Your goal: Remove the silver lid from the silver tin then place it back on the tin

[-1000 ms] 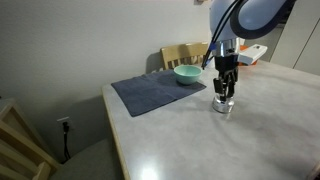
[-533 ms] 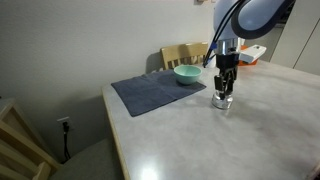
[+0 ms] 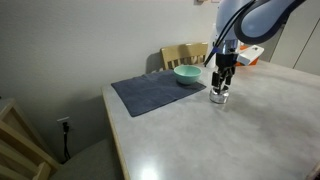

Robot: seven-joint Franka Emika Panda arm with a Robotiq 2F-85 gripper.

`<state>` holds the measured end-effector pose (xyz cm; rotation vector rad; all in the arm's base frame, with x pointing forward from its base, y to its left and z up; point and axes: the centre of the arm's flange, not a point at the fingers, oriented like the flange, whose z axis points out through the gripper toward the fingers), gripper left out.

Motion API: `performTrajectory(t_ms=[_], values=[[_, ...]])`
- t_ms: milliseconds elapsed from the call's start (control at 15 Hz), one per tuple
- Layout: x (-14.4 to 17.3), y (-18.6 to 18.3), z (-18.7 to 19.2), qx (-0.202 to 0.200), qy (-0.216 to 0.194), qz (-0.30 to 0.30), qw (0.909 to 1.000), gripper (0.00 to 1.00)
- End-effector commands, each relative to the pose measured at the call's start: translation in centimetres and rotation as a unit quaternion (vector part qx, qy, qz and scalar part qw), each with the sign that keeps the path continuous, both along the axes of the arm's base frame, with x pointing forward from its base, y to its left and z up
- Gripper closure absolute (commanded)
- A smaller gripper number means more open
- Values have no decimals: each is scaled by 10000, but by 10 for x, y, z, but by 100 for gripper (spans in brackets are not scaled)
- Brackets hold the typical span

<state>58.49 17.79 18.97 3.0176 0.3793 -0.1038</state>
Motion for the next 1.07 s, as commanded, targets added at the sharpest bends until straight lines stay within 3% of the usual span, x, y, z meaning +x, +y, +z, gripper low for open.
performTrajectory(t_ms=[0,267,733,867,933,1000], values=[[-11,9,0,-112,-2,83,9999,0],[-29,37,18,-303,-5,335,9990,0],[-62,83,81,-1112,-594,43,9920,0],[-69,88,93,-1103,-501,13,9926,0],[-52,94,80,-1008,-570,42,9933,0],[-56,96,86,-1038,-554,41,9930,0]])
